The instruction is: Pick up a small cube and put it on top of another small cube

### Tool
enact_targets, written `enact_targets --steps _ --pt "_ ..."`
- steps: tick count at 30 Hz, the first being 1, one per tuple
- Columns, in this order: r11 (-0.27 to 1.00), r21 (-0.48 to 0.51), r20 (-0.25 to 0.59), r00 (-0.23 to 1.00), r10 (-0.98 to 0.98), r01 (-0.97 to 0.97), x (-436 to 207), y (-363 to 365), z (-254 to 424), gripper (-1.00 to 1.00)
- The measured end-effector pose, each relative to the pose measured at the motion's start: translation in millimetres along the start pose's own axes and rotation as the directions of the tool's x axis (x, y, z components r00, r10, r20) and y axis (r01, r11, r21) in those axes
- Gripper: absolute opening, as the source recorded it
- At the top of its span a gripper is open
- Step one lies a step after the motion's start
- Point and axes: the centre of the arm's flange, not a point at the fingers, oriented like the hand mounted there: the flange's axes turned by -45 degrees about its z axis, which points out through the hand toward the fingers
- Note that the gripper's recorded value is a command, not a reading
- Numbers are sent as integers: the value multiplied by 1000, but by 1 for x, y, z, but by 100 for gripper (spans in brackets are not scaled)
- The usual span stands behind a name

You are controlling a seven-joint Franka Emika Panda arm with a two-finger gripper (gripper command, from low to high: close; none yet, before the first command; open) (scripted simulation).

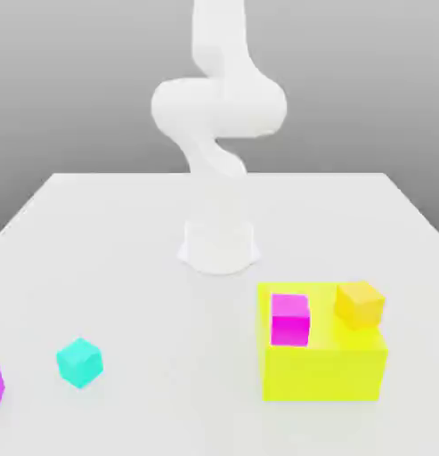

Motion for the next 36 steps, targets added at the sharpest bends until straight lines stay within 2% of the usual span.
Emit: enact_targets --steps 8,16,26,36 --pt "906 -202 91 914 395 -372 -24 48 118 0" --pt "645 -396 66 680 730 -654 -79 111 216 0" --pt "154 -559 -89 244 966 -815 -181 186 303 0" --pt "-388 -590 -315 -240 918 -708 -301 232 349 0"
